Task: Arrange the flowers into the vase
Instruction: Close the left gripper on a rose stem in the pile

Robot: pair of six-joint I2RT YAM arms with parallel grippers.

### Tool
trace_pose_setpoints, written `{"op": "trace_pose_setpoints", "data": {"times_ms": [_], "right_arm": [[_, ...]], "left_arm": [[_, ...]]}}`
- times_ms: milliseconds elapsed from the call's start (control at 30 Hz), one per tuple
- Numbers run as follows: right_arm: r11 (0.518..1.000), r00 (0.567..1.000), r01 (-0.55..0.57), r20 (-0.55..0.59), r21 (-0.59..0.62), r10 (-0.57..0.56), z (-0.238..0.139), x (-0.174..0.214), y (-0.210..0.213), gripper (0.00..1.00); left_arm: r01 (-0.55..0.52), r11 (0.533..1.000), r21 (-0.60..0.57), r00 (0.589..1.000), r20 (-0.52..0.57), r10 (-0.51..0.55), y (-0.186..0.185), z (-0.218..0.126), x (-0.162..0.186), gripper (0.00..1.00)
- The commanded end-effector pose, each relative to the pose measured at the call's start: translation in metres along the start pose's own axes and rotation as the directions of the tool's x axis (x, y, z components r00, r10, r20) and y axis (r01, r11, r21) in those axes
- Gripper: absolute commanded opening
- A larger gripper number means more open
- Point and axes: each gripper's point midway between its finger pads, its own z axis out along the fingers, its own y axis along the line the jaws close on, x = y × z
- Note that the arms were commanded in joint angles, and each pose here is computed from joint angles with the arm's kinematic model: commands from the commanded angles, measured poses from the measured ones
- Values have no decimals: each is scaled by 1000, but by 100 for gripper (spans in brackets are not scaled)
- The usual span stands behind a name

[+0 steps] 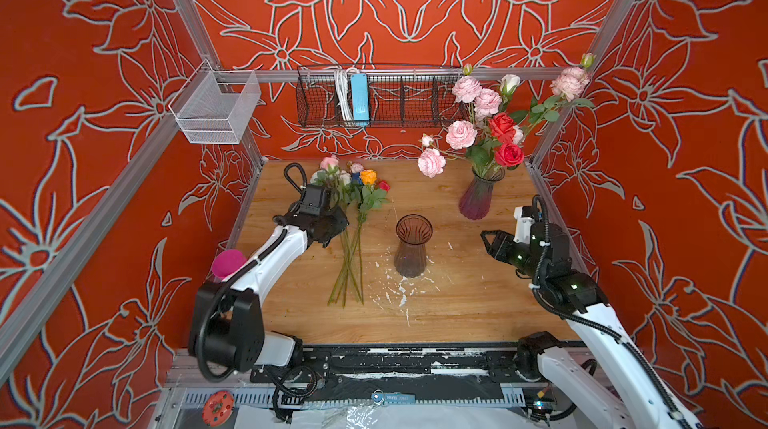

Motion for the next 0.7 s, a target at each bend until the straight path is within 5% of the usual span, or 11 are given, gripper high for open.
{"op": "trace_pose_setpoints", "data": {"times_ms": [0,367,667], "right_arm": [[1000,1000,10,18,-18,-10,-1,-7,7,50],[999,1000,10,25,-33,-9,-5,-11,12,50],[999,1000,-2,23,-43,3,-8,-9,13,50]], "left_arm": [[-29,1000,2,998,51,29,-2,-23,-5,0],[-128,987,94,970,218,104,-14,-87,-14,0],[-100,994,43,992,75,97,7,-34,12,0]]}}
